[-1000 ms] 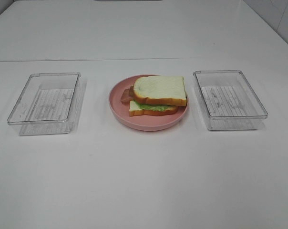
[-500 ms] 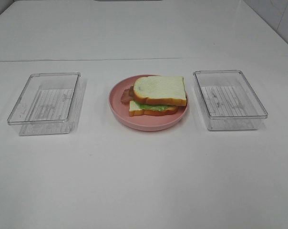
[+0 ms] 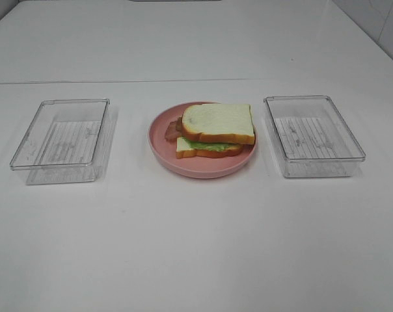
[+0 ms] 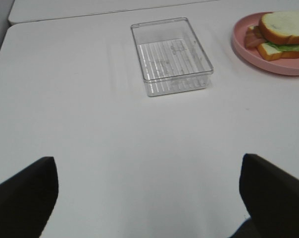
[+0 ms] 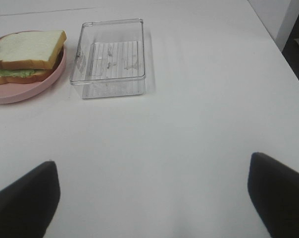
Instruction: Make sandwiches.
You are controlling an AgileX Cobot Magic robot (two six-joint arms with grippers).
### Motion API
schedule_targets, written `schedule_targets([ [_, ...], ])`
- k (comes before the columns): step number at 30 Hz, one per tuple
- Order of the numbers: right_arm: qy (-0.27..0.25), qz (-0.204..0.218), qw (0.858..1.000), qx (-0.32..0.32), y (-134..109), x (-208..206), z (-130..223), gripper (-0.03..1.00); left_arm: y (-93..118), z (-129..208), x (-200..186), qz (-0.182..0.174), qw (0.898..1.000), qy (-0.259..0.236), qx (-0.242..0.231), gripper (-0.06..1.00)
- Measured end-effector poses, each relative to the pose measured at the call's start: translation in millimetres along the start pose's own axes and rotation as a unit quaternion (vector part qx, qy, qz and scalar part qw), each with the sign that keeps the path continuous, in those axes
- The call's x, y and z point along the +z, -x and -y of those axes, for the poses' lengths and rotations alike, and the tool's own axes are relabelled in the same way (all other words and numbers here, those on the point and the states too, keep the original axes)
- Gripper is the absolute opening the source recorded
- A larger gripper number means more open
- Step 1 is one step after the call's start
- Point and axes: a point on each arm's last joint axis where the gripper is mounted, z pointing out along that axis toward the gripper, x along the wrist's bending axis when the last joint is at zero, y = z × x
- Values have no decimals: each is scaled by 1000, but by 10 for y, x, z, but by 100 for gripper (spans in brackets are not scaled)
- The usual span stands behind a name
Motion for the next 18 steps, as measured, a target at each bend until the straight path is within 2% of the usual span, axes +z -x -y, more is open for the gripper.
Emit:
schedule_targets([
  [1, 0, 0, 1000, 0, 0, 0, 0, 96, 0, 0, 0, 0, 1000, 0, 0, 93],
  [2, 0, 0, 1000, 0, 0, 0, 0, 96, 4, 0, 1, -22, 1000, 0, -11, 93],
  [3, 0, 0, 1000, 0, 0, 0, 0, 96, 6, -1, 1, -30, 999, 0, -15, 93],
  [5, 0, 0, 1000, 0, 0, 0, 0, 96, 8, -1, 1, -37, 999, -1, -19, 93],
  [18, 0, 0, 1000, 0, 0, 0, 0, 96, 10, -1, 1, -37, 999, 0, -21, 93],
])
